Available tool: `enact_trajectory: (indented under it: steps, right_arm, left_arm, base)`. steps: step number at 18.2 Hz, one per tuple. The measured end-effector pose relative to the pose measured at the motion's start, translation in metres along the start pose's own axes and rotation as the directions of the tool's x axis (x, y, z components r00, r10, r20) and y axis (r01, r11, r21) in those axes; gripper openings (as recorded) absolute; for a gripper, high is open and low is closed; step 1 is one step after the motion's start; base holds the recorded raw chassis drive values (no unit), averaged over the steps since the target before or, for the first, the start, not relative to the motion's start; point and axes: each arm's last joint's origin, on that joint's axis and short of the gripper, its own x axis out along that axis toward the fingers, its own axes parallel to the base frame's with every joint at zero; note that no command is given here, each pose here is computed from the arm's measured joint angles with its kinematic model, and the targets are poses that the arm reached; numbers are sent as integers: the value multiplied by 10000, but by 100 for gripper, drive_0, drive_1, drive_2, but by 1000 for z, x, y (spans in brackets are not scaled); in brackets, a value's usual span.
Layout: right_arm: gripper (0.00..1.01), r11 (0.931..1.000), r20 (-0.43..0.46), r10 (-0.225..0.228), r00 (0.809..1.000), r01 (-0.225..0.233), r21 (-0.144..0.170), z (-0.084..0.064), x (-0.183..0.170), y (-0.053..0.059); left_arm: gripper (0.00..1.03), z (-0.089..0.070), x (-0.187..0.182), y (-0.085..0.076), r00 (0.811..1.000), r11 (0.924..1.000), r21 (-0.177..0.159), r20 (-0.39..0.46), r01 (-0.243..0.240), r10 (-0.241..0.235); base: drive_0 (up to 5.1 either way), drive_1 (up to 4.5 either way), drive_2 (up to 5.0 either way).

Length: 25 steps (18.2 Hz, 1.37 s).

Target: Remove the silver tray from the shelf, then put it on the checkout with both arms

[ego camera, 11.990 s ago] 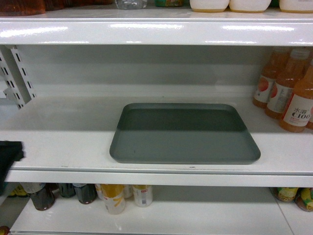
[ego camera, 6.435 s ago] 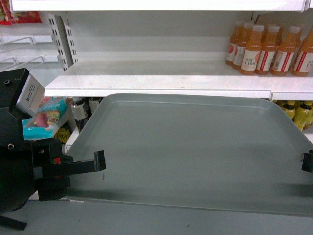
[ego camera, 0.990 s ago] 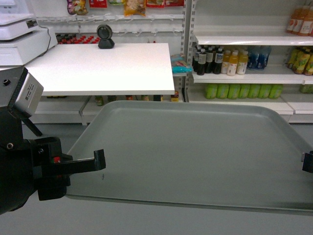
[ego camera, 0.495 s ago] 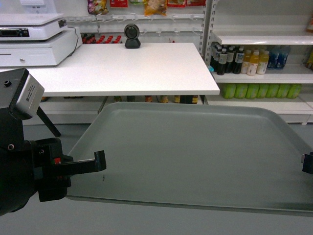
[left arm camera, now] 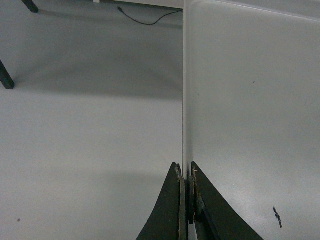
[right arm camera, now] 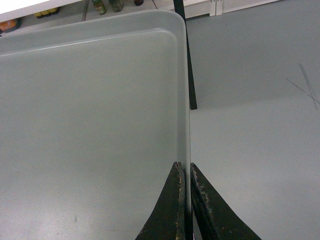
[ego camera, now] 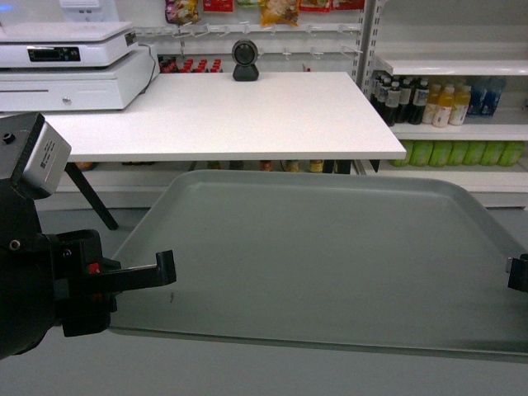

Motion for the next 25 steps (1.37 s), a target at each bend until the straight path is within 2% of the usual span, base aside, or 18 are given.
enact_trajectory:
  steps: [18, 25]
  right_arm:
    - [3, 10000, -13, -24, 10000, 24, -1, 0, 0, 0]
    - [3, 10000, -58, -47, 10000, 47, 2, -1, 0, 0]
  left_arm:
    - [3, 0, 0, 0, 10000, 10000, 8, -17, -1, 1]
    - [3, -1, 0, 0, 10000, 10000, -10, -55, 3, -3]
  base:
    - [4, 398, -389]
    - [-219, 490, -251]
